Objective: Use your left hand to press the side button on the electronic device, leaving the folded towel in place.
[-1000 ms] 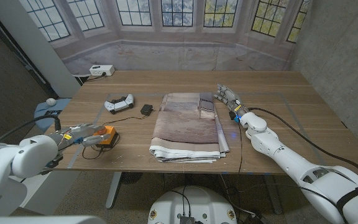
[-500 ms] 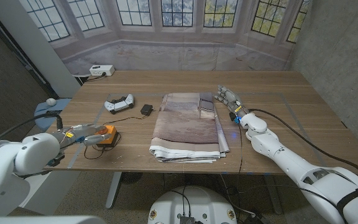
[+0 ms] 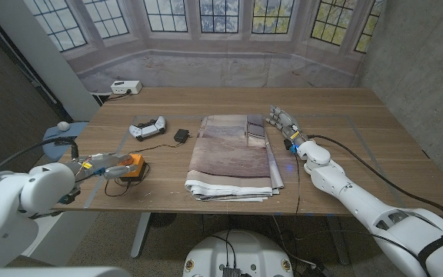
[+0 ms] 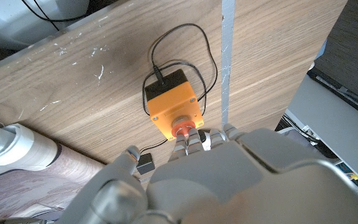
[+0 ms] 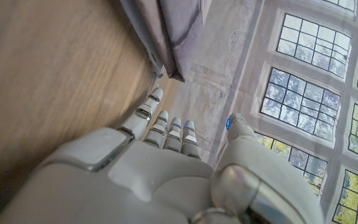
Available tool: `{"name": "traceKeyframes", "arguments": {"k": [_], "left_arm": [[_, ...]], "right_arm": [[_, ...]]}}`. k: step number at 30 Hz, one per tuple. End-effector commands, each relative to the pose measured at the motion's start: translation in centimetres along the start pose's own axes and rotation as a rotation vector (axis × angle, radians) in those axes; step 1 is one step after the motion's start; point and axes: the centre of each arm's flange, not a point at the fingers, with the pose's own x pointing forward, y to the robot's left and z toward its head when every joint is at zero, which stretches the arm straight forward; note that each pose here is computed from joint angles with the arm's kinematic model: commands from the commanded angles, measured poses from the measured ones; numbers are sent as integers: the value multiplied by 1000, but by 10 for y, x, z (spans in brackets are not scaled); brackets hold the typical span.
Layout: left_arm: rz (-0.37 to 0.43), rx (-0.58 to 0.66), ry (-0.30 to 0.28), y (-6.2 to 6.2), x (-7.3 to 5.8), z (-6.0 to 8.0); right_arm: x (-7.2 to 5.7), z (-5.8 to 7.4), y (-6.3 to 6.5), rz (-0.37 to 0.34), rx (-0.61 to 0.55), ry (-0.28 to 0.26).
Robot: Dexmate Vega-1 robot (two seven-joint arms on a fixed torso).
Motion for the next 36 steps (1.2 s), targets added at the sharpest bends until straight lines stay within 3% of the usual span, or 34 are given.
{"name": "traceKeyframes", "arguments": {"k": [1, 22, 36], "left_arm": [[-6, -8, -8, 0, 2, -2], [79, 4, -66, 31, -5, 15], [103, 1, -92, 39, -11, 21]], "right_arm": [[-2, 0, 0, -7, -2, 0], [5, 7, 0, 4, -7, -21], [0, 9, -3, -7, -8, -30]]}}
